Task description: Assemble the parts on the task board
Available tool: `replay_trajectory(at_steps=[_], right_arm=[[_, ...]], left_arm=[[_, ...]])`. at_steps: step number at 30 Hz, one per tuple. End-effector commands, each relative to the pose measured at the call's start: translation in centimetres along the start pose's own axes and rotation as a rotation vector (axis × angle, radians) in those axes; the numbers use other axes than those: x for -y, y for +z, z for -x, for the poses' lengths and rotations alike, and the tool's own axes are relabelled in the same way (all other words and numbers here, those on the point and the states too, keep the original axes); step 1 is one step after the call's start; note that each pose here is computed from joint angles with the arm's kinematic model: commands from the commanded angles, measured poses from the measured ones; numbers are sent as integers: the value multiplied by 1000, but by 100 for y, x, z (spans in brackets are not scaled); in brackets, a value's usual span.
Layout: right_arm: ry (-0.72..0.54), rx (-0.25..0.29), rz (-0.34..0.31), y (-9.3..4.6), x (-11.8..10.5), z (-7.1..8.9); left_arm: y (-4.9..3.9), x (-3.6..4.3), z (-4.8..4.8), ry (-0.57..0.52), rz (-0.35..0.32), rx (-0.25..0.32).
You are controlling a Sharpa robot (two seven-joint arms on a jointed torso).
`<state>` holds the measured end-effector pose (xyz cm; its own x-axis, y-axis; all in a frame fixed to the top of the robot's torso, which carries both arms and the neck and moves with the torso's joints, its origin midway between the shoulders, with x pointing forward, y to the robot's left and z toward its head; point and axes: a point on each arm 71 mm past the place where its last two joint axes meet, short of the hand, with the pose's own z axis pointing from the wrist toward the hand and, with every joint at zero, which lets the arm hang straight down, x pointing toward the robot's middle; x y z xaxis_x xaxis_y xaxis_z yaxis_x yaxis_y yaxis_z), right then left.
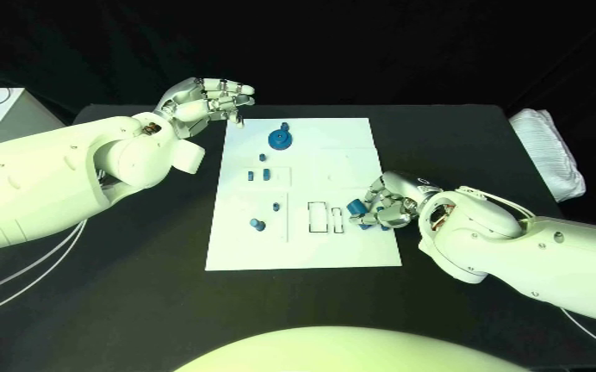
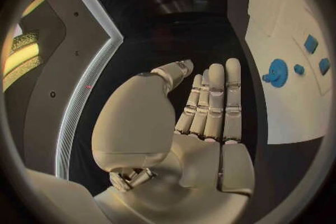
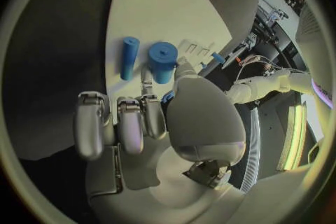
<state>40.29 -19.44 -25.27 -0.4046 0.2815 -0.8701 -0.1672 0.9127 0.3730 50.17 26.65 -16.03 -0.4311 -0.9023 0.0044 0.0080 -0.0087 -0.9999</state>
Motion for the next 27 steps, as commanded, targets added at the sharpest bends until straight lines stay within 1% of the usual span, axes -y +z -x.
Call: replay_trajectory(at_steps=[1,5,9,13,19,24,27], right_arm=[[-64,-54,-5,-1,14,-84],[-85,-79,-2,0,6,-116],[-81,-74,-1,1,-1,-120],[-42,-41,-2,1,-14,-103],[58,24,0,-11,-52,-71],[136,77,22,-44,-96,-28],[176,107,41,-68,-141,25]], left_arm=[[-2,7,-15,-9,-5,-14],[-6,6,-14,-9,-3,-15],[-8,7,-14,-9,-2,-16],[-9,7,-13,-10,-1,-16],[-9,6,-14,-10,-1,-17],[-8,6,-11,-9,-1,-16],[-8,5,-8,-9,-1,-15]])
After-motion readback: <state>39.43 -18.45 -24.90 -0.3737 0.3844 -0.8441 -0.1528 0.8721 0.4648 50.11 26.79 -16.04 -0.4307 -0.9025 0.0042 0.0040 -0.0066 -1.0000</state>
